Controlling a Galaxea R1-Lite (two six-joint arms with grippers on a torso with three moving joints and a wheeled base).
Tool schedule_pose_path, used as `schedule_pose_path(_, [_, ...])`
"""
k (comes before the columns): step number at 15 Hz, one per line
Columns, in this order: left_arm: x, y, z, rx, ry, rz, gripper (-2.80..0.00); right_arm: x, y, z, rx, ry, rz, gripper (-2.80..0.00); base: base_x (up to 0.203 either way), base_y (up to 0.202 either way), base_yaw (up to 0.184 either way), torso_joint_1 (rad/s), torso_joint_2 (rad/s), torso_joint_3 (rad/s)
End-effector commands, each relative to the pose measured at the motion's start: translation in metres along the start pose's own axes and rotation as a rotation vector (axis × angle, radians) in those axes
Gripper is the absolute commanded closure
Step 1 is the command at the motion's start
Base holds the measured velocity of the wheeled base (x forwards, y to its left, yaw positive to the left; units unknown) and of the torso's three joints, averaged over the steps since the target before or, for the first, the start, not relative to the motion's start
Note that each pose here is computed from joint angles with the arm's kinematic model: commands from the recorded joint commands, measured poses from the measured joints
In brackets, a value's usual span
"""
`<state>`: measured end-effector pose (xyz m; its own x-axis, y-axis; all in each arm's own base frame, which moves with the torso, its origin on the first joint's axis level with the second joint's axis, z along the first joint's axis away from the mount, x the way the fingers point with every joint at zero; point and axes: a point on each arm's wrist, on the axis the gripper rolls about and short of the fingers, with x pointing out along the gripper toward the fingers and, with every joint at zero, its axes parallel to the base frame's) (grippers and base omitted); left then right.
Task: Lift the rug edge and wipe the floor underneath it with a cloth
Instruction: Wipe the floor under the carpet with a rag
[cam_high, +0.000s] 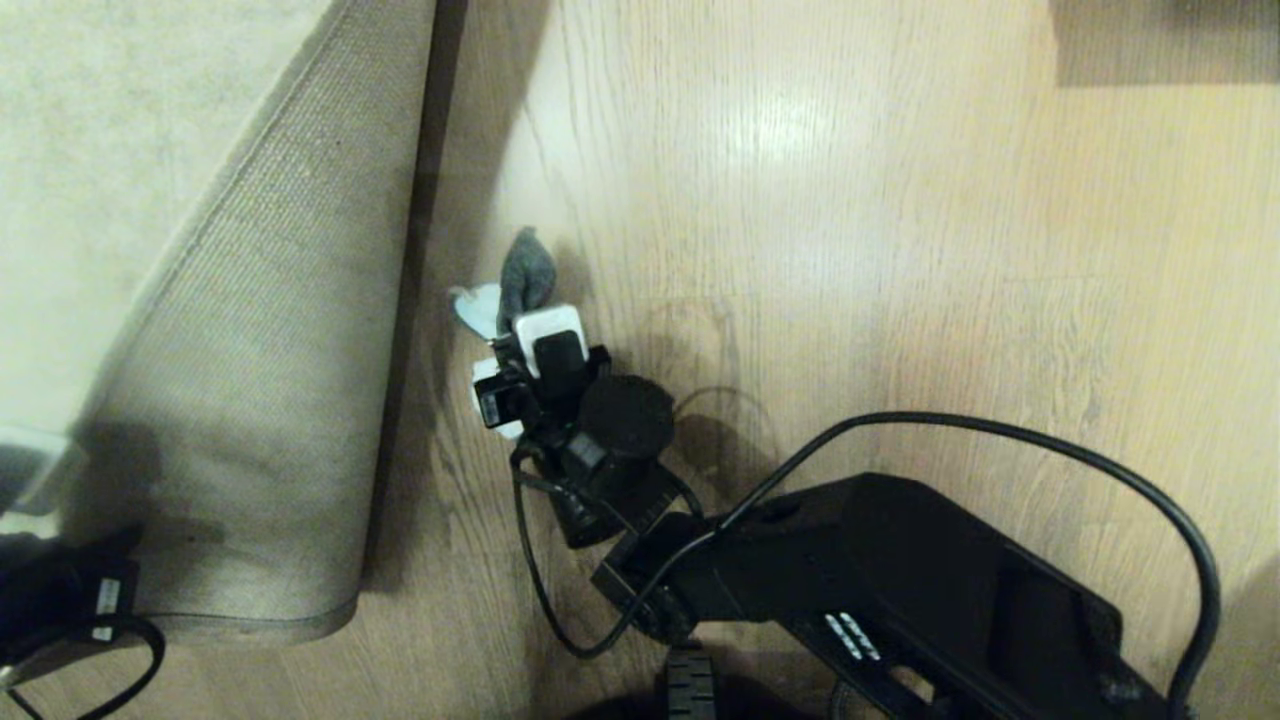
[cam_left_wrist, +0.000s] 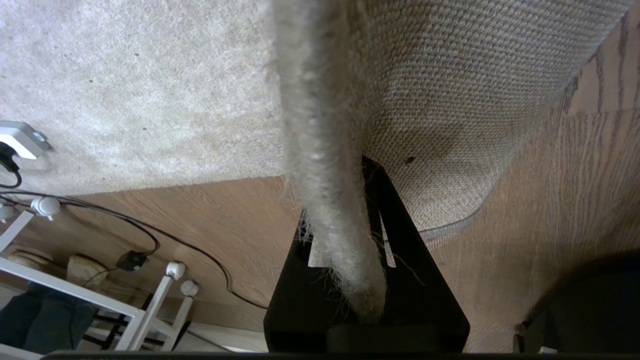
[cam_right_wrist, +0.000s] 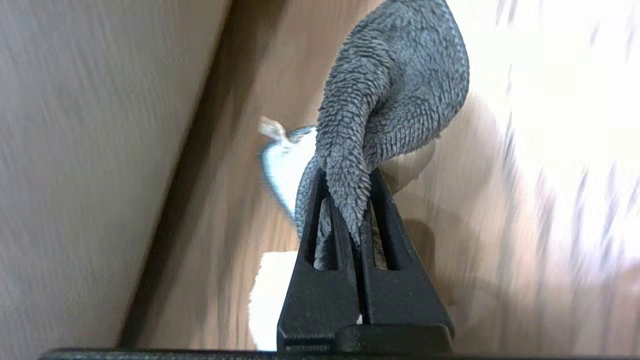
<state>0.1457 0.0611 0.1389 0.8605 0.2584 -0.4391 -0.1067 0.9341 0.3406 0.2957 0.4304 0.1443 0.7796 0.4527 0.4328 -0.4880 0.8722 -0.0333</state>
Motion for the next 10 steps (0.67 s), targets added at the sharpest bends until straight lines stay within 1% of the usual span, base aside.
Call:
schedule_pose_path(1, [0.0, 0.0, 0.0, 0.003, -0.002, 0.001, 0.0, 0.01, -0.011, 0.035, 0.019, -0.059, -0.027, 0.0, 0.0, 0.0, 0.0, 0.0, 0.0, 0.0])
schedule_pose_path(4, [0.0, -0.001, 0.001, 0.007, -0.006, -0.006, 0.0, 0.014, -0.018, 0.067, -0.001, -0.103, -0.041, 0.0, 0.0, 0.0, 0.0, 0.0, 0.0, 0.0])
schedule_pose_path(7, [0.0, -0.002, 0.001, 0.008, -0.007, -0.009, 0.0, 0.015, -0.022, 0.091, -0.006, -0.131, -0.049, 0.0, 0.0, 0.0, 0.0, 0.0, 0.0, 0.0])
schedule_pose_path(8, [0.0, -0.002, 0.001, 0.009, -0.009, -0.008, 0.0, 0.014, -0.021, 0.099, -0.002, -0.138, -0.046, 0.0, 0.0, 0.0, 0.0, 0.0, 0.0, 0.0])
schedule_pose_path(10, [0.0, -0.001, 0.002, 0.009, -0.013, -0.006, 0.0, 0.007, -0.008, 0.114, 0.013, -0.138, -0.012, 0.0, 0.0, 0.0, 0.0, 0.0, 0.0, 0.0])
